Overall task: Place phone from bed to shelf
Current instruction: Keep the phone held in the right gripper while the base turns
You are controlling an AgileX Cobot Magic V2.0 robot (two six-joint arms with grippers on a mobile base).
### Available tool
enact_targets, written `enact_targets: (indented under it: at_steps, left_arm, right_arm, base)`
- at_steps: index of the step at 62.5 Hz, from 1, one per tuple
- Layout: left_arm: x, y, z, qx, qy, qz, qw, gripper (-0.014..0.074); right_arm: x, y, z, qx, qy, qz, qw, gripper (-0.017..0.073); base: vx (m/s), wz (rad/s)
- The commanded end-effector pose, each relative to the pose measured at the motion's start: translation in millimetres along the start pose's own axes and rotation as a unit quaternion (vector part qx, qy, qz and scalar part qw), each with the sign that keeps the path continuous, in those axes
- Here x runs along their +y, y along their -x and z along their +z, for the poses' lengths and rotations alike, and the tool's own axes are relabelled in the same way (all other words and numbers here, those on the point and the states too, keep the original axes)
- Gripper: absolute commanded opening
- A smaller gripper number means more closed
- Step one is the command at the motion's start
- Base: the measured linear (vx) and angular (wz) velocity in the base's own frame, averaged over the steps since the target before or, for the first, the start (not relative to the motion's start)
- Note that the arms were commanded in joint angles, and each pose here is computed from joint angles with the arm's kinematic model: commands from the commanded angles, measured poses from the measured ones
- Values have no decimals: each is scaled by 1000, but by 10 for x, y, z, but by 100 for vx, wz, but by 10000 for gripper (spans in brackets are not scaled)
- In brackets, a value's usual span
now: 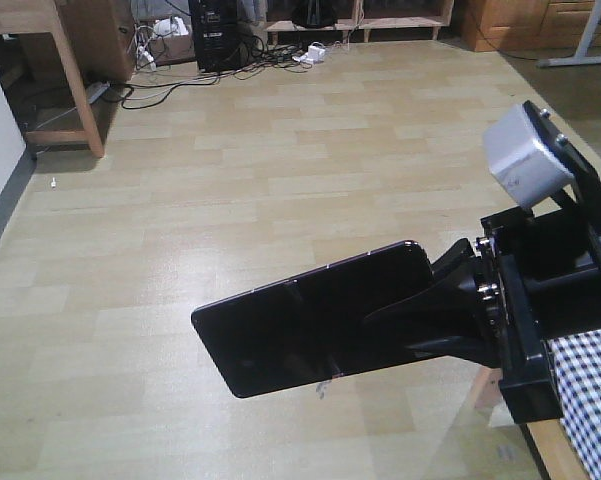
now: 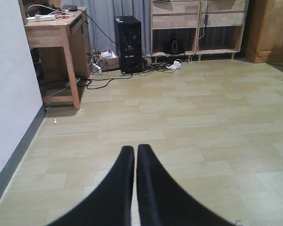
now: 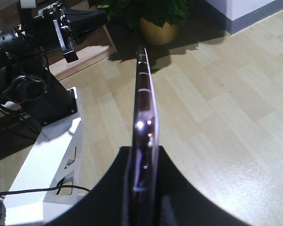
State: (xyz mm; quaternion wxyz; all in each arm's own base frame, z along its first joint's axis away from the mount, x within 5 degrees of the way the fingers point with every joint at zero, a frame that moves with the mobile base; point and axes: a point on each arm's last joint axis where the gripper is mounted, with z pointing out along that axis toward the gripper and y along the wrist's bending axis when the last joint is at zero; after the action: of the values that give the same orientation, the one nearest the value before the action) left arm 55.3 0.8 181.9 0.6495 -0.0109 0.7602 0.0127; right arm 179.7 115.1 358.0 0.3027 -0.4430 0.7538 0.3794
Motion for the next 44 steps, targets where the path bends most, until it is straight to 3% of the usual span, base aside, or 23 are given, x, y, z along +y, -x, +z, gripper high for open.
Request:
enact_targets:
  at_steps: [1, 44]
  left_arm:
    - [9, 61, -5, -38, 5, -5, 999, 1]
    - [9, 61, -5, -38, 5, -5, 999, 1]
  right_arm:
    - [144, 109, -81, -33, 36, -9, 999, -4]
    - [144, 109, -81, -33, 36, -9, 999, -4]
  base:
    - [31, 6]
    - [39, 7]
